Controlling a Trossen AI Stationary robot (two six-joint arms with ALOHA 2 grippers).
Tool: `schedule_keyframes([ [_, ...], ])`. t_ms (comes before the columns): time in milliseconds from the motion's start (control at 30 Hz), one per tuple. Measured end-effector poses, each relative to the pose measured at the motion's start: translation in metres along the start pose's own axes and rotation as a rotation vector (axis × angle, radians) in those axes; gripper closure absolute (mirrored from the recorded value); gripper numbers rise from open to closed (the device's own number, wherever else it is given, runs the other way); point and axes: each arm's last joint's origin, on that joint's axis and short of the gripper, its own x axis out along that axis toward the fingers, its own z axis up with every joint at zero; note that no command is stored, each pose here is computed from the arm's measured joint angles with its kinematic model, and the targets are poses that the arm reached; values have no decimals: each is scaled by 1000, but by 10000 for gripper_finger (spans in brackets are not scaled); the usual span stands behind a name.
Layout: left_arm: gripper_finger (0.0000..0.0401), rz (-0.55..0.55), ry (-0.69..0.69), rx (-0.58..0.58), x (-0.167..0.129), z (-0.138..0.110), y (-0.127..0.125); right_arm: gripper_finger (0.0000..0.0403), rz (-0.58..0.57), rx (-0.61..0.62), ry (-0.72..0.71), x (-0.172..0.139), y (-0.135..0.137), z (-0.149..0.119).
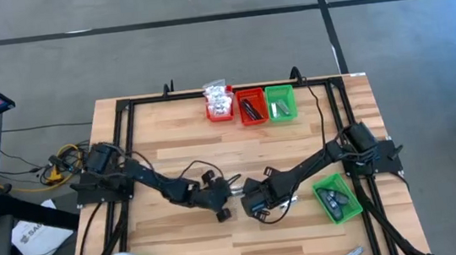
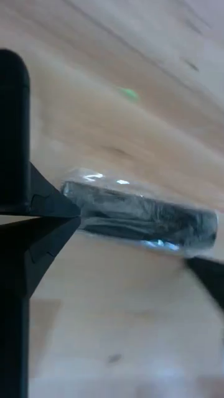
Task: Pick & Place Travel size toiletries
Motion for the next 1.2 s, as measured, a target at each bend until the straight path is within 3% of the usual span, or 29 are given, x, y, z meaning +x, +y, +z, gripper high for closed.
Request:
schedule_keyframes([
  [300, 401, -34, -133, 19, -44, -1, -1, 403, -42, -2, -39, 0, -3, 2],
  [567, 401, -44, -151, 7, -27, -14, -3, 403, -63, -15, -237, -36, -2, 0],
  [733, 401, -55, -172, -16, -10, -24, -7, 403, 168, 0, -482, -66, -21, -13],
  [833, 401, -41, -188, -22, -8, -25, -8, 403, 344, 27, -652, -69, -45, -25],
  [933, 401, -38, -188, -24, -8, -25, -8, 403, 447, 66, -790, -63, -67, -39],
  [1067, 401, -30, -184, -33, -7, -24, -6, 403, 484, 89, -834, -51, -86, -55],
  [1200, 401, -32, -179, -37, -6, -24, -5, 388, 498, 84, -808, -43, -87, -58],
])
